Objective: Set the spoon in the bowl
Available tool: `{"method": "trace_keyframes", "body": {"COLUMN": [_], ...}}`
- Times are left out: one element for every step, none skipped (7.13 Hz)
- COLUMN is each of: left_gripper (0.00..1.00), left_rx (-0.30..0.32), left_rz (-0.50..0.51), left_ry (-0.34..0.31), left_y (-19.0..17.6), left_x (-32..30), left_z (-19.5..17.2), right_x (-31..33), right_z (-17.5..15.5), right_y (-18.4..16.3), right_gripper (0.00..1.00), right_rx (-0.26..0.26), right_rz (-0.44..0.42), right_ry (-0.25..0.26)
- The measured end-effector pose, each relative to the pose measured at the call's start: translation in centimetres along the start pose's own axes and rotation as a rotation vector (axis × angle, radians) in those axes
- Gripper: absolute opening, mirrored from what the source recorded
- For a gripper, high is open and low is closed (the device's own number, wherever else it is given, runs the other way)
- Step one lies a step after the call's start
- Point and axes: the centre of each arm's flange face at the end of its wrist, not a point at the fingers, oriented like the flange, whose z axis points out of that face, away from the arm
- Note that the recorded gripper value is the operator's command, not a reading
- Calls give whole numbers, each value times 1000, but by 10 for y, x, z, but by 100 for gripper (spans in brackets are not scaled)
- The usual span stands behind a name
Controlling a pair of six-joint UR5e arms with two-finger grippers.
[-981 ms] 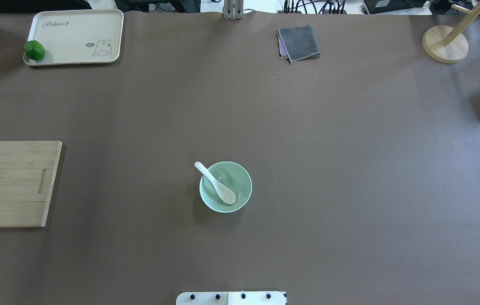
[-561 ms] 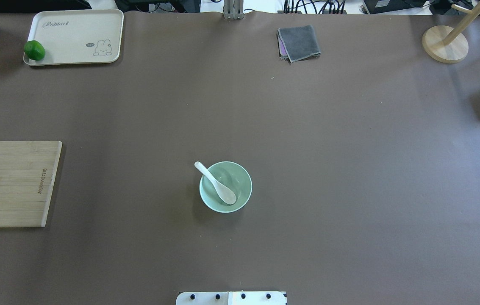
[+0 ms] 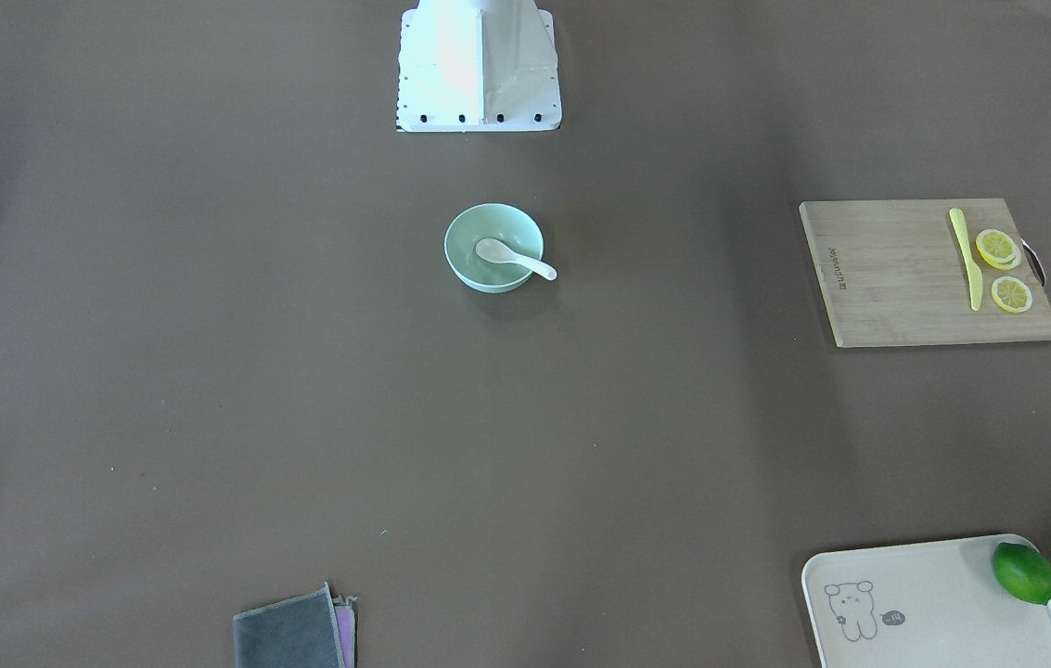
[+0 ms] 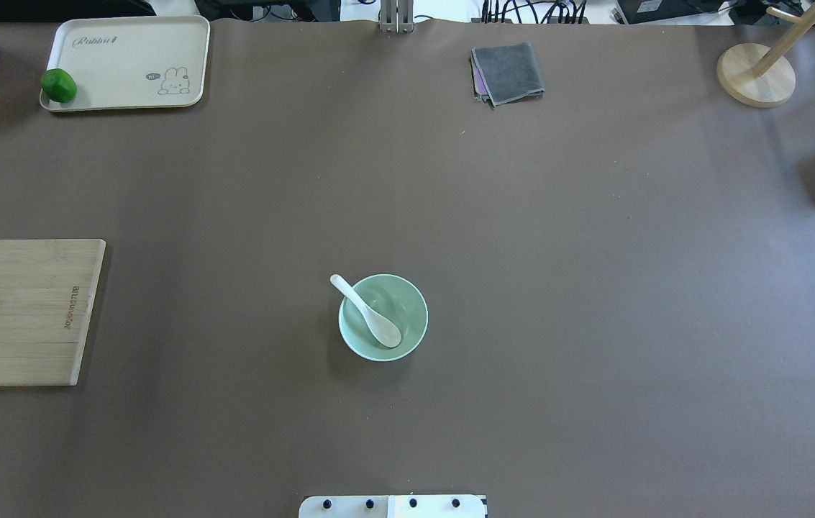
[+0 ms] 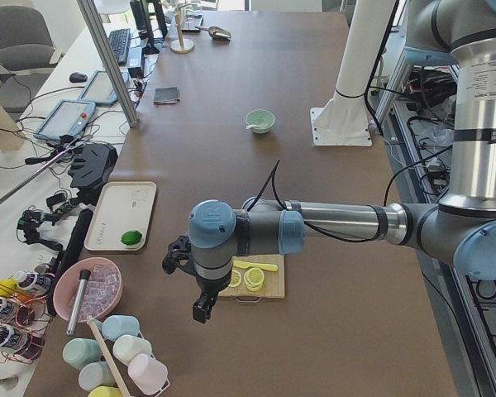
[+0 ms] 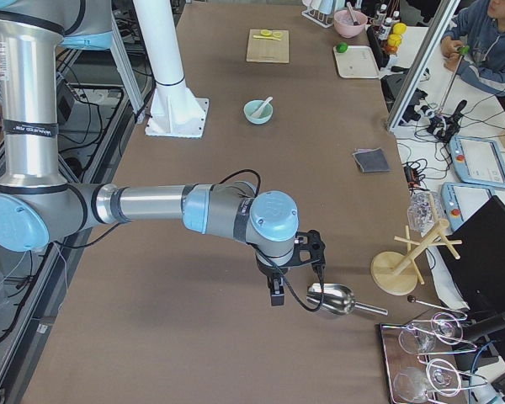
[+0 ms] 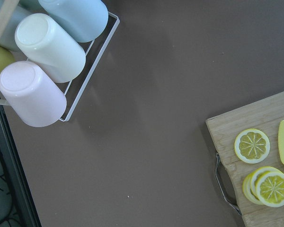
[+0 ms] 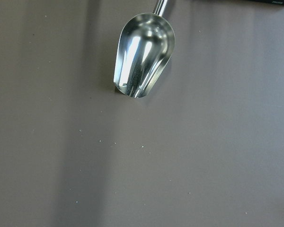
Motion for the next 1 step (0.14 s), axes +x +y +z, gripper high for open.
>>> {"method": "trace_keyframes", "body": {"left_gripper": [98], "left_rx": [1], "left_rz": [0], "left_ry": [0], "left_y": [0], "left_x": [0], "left_z": [0], "right_x": [0], "right_z": [1], "right_y": [1], "right_gripper": [100], "right_rx": [-1], "right_rz": [1], "right_ry": [-1]}}
